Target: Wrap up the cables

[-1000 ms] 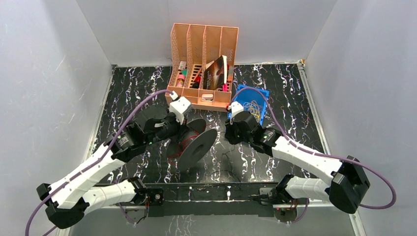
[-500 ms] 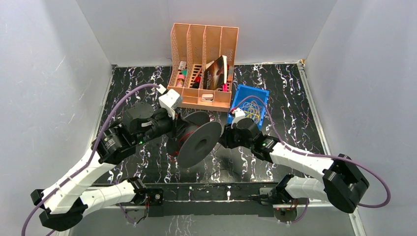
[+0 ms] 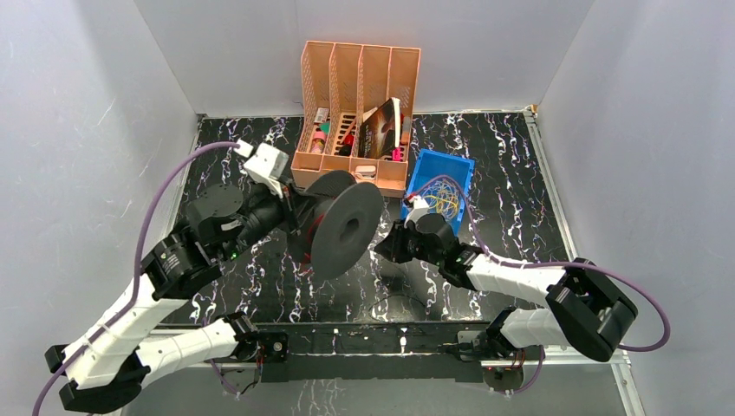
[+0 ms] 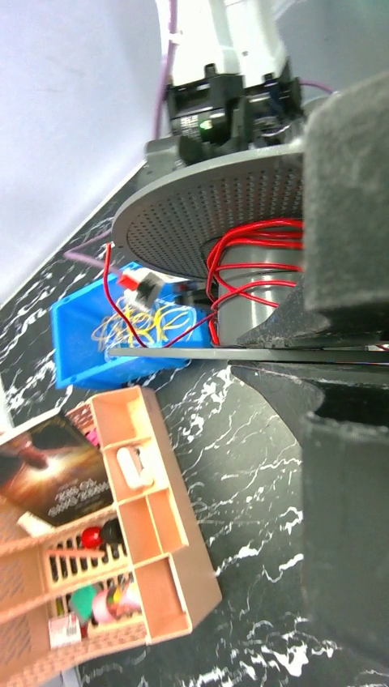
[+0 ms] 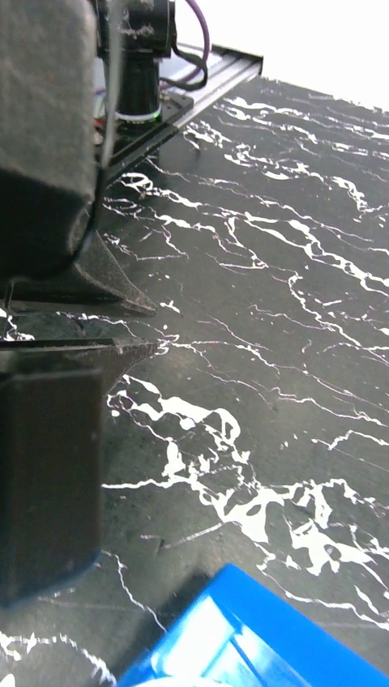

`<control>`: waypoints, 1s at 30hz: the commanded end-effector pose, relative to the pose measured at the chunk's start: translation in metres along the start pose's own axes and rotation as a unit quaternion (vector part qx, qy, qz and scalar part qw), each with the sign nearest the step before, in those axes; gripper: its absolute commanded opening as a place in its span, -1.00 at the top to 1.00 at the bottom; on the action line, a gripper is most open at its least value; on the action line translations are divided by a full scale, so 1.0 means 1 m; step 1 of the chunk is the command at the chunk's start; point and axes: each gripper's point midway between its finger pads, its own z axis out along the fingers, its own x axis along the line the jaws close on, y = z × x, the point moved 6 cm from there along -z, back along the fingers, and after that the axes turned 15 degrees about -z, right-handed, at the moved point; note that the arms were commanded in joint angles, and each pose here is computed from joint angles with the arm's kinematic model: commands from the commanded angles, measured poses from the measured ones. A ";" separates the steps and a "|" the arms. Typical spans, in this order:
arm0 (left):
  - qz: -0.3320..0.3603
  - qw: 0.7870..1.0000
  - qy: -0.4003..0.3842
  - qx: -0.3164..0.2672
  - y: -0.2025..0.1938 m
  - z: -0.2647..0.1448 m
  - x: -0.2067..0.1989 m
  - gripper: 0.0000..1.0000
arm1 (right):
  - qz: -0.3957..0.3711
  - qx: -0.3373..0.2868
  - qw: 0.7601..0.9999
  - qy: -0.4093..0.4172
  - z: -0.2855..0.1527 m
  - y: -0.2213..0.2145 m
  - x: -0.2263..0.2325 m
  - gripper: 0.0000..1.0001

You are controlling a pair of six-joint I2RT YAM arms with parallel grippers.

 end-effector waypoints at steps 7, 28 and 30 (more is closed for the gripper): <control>-0.093 0.975 0.050 -0.195 0.065 -0.019 0.001 1.00 | 0.025 -0.028 0.997 0.063 -0.007 -0.011 0.026 1.00; -0.019 0.934 0.278 -0.222 0.056 0.048 0.048 1.00 | -0.117 0.005 0.993 0.020 -0.052 -0.027 0.144 1.00; -0.002 0.932 0.295 -0.211 0.048 0.054 0.053 1.00 | -0.138 0.005 0.990 0.020 -0.058 -0.023 0.159 1.00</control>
